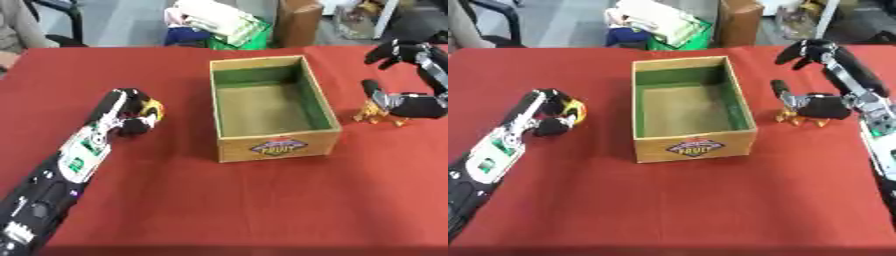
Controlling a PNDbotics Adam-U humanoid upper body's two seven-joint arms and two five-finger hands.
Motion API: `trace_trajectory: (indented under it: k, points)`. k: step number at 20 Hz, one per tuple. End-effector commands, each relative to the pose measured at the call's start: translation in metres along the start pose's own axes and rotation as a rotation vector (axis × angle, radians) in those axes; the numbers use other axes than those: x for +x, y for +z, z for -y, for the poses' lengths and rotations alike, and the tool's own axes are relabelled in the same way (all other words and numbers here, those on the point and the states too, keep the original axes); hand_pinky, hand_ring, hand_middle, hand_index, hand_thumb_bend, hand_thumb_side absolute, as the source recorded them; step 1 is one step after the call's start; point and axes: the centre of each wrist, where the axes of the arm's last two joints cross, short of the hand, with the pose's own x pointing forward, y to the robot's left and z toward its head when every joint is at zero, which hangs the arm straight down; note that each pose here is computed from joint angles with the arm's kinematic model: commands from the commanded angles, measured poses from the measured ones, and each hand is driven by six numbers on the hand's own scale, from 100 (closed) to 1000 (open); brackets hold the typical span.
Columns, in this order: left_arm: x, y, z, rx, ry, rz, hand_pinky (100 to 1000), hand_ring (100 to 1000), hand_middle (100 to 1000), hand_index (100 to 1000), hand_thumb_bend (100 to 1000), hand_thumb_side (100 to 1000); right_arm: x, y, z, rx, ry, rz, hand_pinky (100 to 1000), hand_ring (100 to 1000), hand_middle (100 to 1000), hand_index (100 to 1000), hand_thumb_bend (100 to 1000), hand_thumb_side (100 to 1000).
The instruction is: Pick up objects on the table and place them in the box.
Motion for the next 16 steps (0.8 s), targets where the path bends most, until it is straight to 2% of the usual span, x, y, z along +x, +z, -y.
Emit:
trace_trajectory:
  k: [1, 5, 8, 9, 16]
  points:
    - [0.004, -0.003, -0.021, 0.075, -0.089, 0.008, 628, 528, 454, 650, 100, 202, 0.002, -0.003, 0.010, -0.007, 0.024, 0.011, 650, 754, 697, 722, 201, 397]
    - [0.005, -0.003, -0.026, 0.167, -0.154, -0.007, 544, 412, 307, 489, 100, 224, 0.002, -0.003, 0.010, -0.008, 0.024, 0.011, 649, 754, 697, 721, 200, 396]
    - [0.007, -0.003, -0.029, 0.236, -0.181, -0.013, 518, 366, 247, 429, 100, 257, 0.002, -0.003, 0.010, -0.009, 0.023, 0.011, 649, 754, 697, 721, 198, 395]
    - [0.007, -0.003, -0.029, 0.256, -0.182, -0.013, 517, 364, 243, 426, 100, 229, 0.002, -0.003, 0.010, -0.009, 0.023, 0.010, 649, 754, 697, 721, 200, 395]
    - [0.029, -0.001, -0.052, 0.354, -0.173, 0.066, 523, 371, 246, 428, 100, 219, 0.002, -0.003, 0.010, -0.009, 0.023, 0.010, 650, 754, 697, 722, 199, 393]
